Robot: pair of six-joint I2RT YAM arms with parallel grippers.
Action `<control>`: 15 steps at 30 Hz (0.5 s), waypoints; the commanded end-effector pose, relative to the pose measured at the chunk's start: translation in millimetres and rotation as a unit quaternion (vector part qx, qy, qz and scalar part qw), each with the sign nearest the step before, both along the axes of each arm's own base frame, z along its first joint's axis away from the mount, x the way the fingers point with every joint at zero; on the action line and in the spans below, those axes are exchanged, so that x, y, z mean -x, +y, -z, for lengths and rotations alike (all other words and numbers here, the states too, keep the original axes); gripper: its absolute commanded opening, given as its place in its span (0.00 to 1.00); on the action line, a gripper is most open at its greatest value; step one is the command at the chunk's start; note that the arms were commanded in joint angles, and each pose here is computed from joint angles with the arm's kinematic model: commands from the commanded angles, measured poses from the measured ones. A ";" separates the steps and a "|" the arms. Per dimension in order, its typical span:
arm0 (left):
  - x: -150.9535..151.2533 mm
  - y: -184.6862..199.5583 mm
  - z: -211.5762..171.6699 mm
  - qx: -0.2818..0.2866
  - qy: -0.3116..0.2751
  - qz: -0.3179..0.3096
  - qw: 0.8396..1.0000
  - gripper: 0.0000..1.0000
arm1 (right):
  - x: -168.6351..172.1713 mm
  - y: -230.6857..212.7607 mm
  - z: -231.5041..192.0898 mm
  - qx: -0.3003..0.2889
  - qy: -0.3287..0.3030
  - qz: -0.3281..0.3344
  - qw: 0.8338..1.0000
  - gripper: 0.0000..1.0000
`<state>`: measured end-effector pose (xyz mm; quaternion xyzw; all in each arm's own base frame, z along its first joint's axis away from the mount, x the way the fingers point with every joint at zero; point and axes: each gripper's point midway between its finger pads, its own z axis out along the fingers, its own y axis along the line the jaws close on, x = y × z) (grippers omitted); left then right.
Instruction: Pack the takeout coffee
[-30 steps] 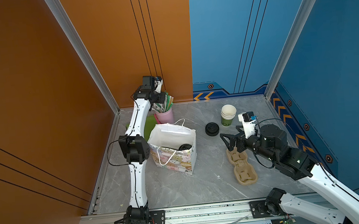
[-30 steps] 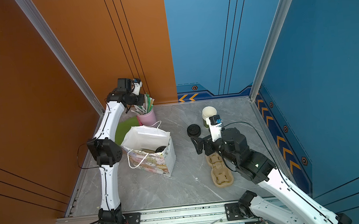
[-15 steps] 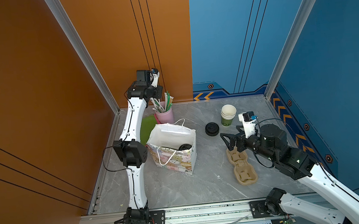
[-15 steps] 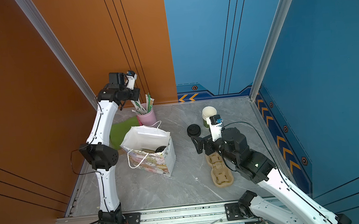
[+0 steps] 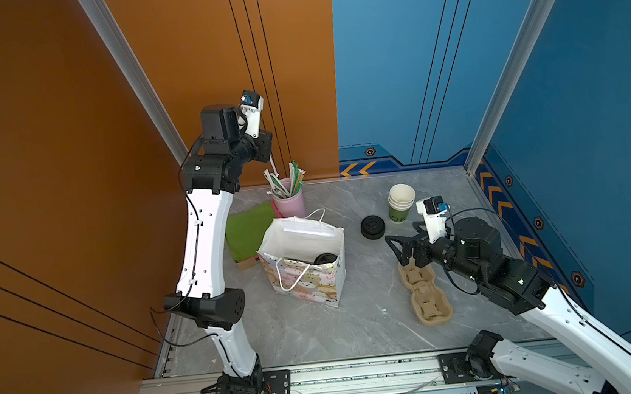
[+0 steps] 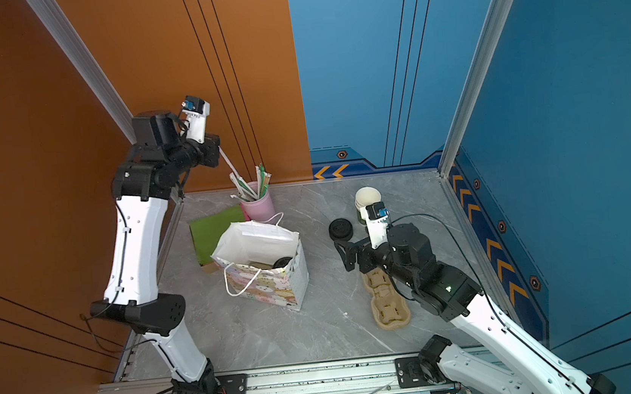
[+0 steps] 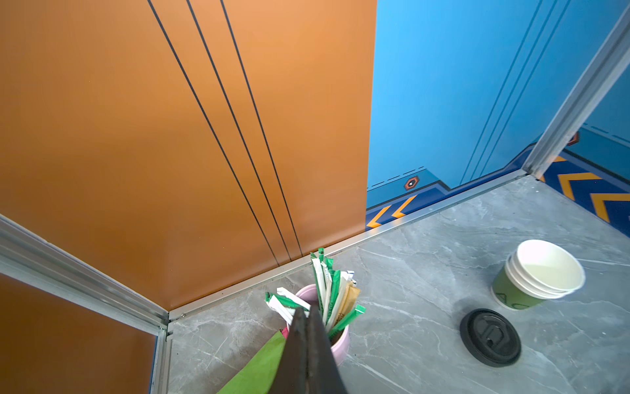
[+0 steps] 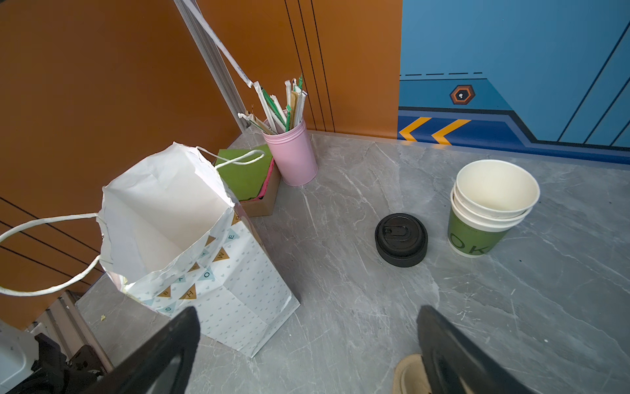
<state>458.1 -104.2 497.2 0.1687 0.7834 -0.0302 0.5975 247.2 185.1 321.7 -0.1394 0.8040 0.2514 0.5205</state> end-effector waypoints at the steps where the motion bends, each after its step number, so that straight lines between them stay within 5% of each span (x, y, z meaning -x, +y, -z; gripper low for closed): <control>1: 44.9 -1.7 -32.9 -0.010 -0.038 0.006 0.999 0.00 | -2.1 1.0 -3.5 -0.004 -0.004 -0.002 1.000 1.00; 8: 131.2 -4.0 -61.1 0.021 -0.064 0.029 0.997 0.00 | -4.4 4.5 -2.8 -0.004 -0.002 -0.008 1.000 1.00; 15: 185.0 -7.4 -45.5 0.062 -0.030 0.066 0.995 0.00 | -6.7 7.0 -6.0 -0.009 -0.001 -0.009 1.000 1.00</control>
